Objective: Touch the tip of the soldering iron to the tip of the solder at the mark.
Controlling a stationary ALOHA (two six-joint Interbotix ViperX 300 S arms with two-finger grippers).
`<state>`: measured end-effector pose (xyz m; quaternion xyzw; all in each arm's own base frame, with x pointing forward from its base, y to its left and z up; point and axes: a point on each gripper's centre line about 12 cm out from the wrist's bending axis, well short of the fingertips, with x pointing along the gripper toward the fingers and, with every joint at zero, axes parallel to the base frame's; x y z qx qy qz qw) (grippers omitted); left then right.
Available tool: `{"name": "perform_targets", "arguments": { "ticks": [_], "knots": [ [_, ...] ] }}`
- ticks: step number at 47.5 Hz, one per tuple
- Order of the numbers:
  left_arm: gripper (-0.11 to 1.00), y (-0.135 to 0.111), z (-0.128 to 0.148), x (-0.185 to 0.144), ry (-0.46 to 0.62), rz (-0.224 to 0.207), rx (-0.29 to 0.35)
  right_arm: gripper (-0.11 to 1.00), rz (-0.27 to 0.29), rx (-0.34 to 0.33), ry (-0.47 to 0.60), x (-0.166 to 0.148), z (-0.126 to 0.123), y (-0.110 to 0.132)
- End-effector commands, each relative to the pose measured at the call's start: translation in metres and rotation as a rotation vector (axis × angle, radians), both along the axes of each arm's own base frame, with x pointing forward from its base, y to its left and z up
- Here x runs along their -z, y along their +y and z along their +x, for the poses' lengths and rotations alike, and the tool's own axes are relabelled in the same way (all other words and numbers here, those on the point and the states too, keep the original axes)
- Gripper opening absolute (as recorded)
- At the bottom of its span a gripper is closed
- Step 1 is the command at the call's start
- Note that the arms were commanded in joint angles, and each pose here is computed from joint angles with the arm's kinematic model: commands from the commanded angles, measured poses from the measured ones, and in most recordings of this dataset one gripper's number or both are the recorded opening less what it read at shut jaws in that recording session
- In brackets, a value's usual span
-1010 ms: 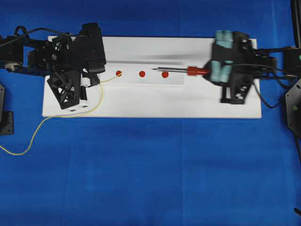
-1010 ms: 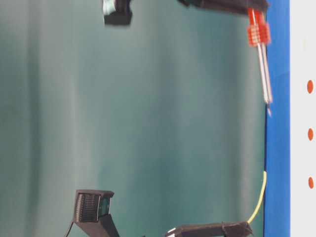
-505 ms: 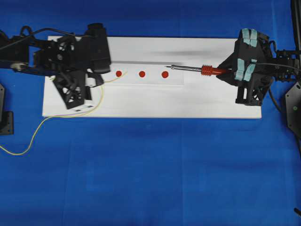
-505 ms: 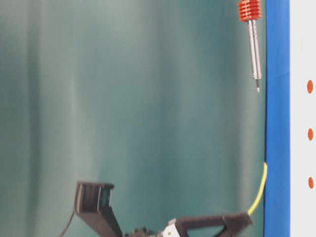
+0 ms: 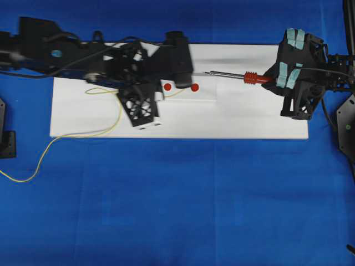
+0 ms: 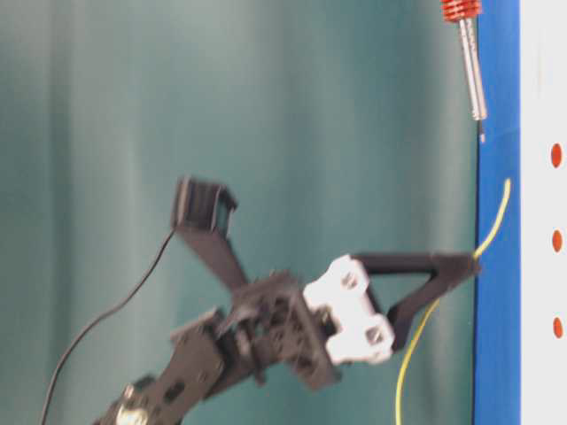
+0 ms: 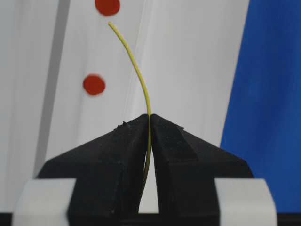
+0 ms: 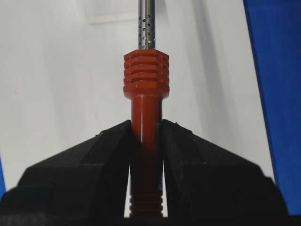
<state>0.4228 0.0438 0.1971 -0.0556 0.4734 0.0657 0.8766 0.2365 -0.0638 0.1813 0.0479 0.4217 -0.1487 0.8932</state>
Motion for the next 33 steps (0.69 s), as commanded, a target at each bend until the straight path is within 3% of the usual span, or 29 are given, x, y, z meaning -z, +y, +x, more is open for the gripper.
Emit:
{"name": "perform_targets", "arguments": {
  "ticks": [1,33],
  "knots": [
    [0.03,0.001,0.012,-0.015,-0.046,0.005,0.003,0.08,-0.007,0.003,-0.019,-0.005,0.001,-0.002],
    [0.03,0.01,0.022,0.011,0.005,0.002,-0.015,0.08,-0.005,-0.002,-0.023,-0.001,0.0,-0.001]
  ]
}}
